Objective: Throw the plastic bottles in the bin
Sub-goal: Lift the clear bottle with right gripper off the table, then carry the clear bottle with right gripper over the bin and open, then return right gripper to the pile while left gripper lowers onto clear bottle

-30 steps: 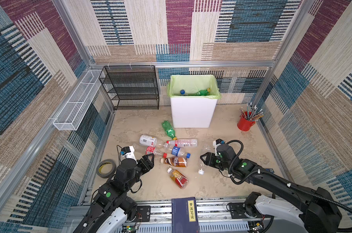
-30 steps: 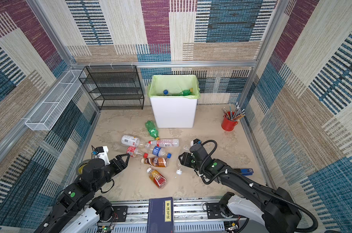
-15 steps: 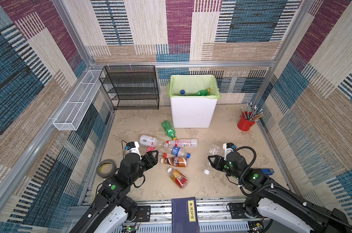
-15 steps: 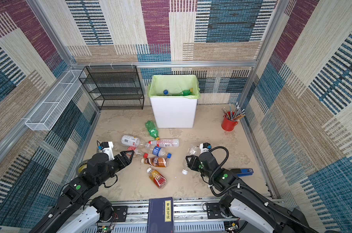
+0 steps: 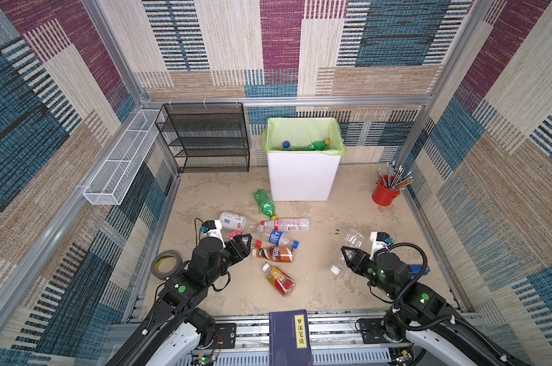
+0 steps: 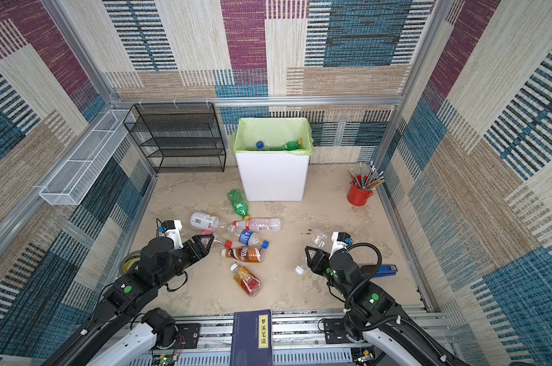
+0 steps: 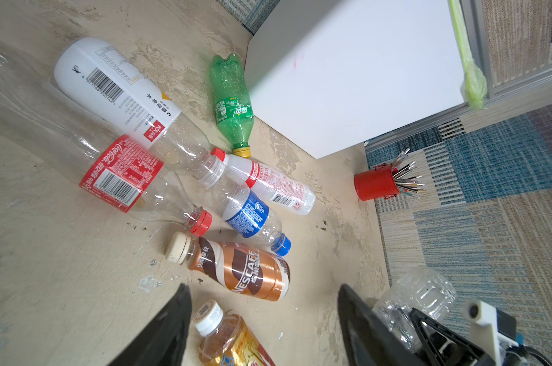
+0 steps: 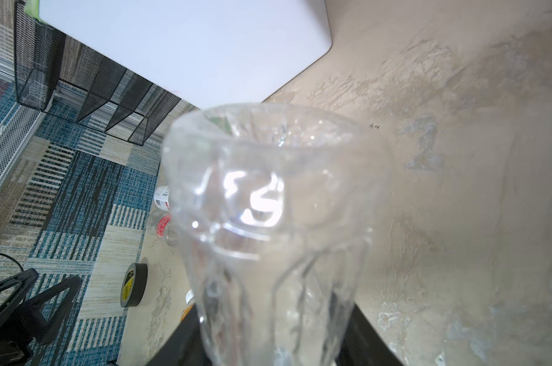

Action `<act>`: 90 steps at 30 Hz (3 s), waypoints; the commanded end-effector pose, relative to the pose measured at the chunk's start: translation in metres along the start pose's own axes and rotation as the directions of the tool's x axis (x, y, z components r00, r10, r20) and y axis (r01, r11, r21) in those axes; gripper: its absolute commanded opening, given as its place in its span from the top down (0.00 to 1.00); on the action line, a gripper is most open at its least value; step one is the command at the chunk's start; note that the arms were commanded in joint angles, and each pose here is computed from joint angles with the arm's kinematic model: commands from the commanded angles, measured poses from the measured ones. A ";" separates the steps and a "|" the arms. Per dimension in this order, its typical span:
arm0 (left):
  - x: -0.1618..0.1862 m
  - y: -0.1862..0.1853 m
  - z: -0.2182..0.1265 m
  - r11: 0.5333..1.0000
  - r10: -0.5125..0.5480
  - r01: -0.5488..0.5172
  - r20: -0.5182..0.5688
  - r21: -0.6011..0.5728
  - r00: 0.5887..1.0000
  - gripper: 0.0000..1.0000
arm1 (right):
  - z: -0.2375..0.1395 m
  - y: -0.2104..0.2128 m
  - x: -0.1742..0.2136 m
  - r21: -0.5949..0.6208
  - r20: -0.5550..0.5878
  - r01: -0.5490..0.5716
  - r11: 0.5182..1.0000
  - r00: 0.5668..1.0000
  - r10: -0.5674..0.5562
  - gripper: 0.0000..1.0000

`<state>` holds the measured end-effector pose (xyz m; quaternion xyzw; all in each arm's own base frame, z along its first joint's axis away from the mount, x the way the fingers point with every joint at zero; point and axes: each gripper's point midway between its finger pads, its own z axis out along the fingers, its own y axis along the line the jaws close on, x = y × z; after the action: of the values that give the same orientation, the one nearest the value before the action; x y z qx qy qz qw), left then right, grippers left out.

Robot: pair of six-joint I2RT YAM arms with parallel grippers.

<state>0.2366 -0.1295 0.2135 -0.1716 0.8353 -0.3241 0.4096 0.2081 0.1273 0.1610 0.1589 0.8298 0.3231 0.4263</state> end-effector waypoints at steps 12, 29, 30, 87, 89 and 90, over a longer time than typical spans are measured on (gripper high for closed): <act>-0.015 -0.025 -0.001 0.995 0.045 -0.049 0.049 0.087 0.998 0.26 | -0.027 0.043 -0.070 -0.074 0.271 0.095 0.993 0.960 -0.071 0.48; -0.037 -0.034 -0.020 0.994 0.040 -0.054 0.139 0.096 0.989 0.25 | -0.014 0.282 -0.284 -0.230 0.599 0.382 0.895 0.781 -0.179 0.35; -0.039 -0.034 -0.020 0.994 0.037 -0.051 0.144 0.095 0.989 0.25 | -0.014 0.307 -0.314 -0.234 0.627 0.393 0.889 0.760 -0.171 0.30; -0.002 0.081 0.028 0.763 -0.479 0.365 -0.088 -0.533 0.873 0.43 | 0.110 -0.009 0.020 0.189 -0.581 0.218 0.957 0.811 -0.070 0.01; 0.000 0.084 0.035 0.724 -0.540 0.414 -0.081 -0.552 0.838 0.40 | 0.115 -0.010 0.023 0.170 -0.601 0.233 0.957 0.795 -0.087 0.01; 0.001 0.084 0.039 0.713 -0.560 0.431 -0.078 -0.554 0.825 0.39 | 0.116 -0.011 0.024 0.161 -0.608 0.239 0.958 0.788 -0.095 0.01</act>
<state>0.2701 -0.0766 0.1432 -0.4126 0.8707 -0.1903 0.1885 0.2815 0.1726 0.0871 0.0603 0.9660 0.2095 0.1390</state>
